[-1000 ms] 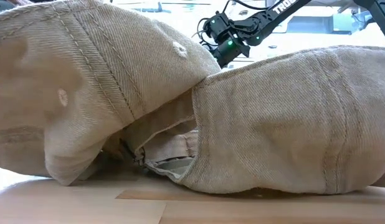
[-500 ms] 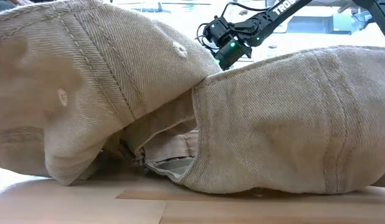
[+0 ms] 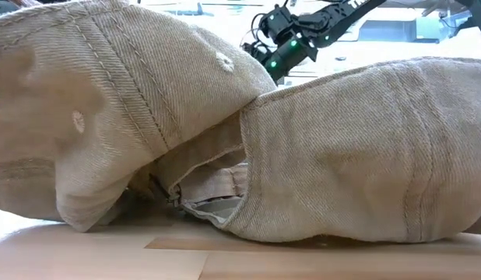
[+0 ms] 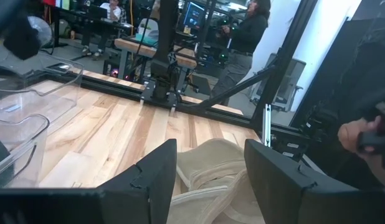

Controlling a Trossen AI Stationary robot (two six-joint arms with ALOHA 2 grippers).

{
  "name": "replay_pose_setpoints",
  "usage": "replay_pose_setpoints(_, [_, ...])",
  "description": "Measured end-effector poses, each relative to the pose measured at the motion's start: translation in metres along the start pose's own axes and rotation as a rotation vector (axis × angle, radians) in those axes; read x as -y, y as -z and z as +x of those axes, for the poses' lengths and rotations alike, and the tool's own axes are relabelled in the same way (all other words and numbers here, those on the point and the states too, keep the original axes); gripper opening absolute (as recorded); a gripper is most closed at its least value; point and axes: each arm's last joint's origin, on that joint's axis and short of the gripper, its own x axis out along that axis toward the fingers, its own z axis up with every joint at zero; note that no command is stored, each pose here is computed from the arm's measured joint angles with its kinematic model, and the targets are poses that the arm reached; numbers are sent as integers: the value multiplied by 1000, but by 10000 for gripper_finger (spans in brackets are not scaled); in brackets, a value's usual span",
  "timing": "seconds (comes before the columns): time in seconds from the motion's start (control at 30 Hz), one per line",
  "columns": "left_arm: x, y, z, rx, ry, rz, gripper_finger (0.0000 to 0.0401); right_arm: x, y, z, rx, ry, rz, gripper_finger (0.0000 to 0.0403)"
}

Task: Pick & Place hat
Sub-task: Put the black cap into the left transparent bin

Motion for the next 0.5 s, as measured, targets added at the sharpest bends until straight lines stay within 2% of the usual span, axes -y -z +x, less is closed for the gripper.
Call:
replay_pose_setpoints(0.2, [0, 0, 0, 0, 0, 0, 186, 1, -13, -16, 37, 48, -13, 1])
replay_pose_setpoints(0.5, [0, 0, 0, -1, 0, 0, 186, 1, -2, -14, -26, 39, -14, 0])
